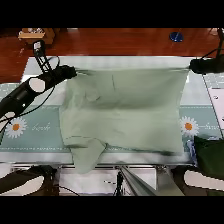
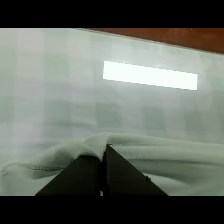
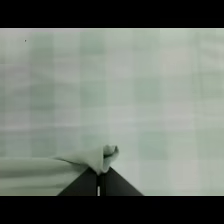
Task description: Fold the shirts.
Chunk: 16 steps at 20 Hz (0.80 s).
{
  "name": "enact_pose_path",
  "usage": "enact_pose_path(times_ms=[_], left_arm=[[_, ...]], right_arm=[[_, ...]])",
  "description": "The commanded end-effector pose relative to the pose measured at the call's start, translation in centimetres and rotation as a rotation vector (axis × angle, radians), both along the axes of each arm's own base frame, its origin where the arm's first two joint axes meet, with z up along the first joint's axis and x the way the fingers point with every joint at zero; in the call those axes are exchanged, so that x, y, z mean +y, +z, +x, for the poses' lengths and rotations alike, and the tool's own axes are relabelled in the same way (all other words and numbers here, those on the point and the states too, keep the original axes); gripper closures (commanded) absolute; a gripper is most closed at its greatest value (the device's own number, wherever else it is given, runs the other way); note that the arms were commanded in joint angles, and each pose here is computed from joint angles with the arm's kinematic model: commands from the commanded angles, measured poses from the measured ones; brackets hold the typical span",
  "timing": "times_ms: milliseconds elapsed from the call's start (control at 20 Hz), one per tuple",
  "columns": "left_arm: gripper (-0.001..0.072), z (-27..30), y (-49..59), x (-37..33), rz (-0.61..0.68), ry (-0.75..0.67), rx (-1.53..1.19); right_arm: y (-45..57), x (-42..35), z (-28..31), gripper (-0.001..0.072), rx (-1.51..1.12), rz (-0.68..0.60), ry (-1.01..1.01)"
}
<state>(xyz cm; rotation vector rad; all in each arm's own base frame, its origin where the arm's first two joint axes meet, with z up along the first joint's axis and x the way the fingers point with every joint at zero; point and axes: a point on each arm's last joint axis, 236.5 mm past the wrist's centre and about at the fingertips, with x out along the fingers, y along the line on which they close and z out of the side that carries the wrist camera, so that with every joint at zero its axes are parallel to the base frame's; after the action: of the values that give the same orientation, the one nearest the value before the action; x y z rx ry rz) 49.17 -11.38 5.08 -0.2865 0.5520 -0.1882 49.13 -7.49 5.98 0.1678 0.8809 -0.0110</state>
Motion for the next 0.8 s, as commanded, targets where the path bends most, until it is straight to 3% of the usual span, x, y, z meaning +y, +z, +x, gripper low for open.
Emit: enact_pose_path(times_ms=[0, 550, 750], left_arm=[[0.0685, 1.1, -0.3, 0.7, 0.035, 0.019, -0.036], [0.0682, 3.2, -5.3, 2.2, 0.127, 0.058, -0.033], [0.0682, 1.9, -4.9, 1.2, 0.257, -0.082, -0.023]], right_arm=[[-1.6, 0.3, 1.0, 0.069, 0.002, 0.052, -0.019], [-8.7, 3.9, 2.6, 0.069, 0.099, 0.239, -0.004], [-7.4, 3.8, 0.6, 0.0689, 0.144, 0.244, 0.036]])
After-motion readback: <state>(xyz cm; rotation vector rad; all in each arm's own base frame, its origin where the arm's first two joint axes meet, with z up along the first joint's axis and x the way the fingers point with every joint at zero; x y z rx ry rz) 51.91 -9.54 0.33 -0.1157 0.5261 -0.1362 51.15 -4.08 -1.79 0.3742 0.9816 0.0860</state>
